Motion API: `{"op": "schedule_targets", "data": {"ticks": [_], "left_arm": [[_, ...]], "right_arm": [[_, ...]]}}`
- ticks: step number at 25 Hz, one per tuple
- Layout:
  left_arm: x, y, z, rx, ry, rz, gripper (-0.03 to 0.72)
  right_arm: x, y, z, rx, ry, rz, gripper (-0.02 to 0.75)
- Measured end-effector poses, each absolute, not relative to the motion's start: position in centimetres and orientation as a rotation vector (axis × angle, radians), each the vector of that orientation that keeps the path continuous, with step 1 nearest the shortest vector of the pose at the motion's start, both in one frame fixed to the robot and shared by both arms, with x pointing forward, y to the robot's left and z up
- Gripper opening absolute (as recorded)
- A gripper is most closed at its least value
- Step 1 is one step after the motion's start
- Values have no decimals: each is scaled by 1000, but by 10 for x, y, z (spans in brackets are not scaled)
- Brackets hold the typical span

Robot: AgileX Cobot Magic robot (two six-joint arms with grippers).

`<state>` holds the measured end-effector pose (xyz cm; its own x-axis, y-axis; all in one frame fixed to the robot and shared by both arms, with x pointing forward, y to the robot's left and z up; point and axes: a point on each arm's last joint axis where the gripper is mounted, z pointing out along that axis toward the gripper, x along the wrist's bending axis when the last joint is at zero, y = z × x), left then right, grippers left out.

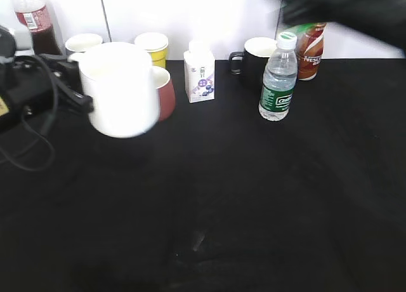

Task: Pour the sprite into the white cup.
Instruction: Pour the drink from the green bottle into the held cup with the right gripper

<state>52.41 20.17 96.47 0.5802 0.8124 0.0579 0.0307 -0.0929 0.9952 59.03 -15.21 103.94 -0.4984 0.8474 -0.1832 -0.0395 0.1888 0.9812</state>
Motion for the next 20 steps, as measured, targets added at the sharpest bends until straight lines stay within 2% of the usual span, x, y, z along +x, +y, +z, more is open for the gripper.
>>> {"op": "schedule_targets", "data": {"ticks": [2, 4, 12, 20], "left_arm": [[520, 192, 965, 1549, 708, 738, 58], [518, 188, 965, 1559, 685, 725, 58], [518, 187, 967, 1540, 673, 728, 57], [525, 202, 963, 1549, 776, 763, 57]], "right_arm": [[577, -114, 1031, 666, 1765, 1448, 428], [573, -93, 1016, 484, 1844, 1368, 418], [587, -86, 991, -113, 1795, 885, 407], [598, -86, 992, -182, 1677, 744, 397]]}}
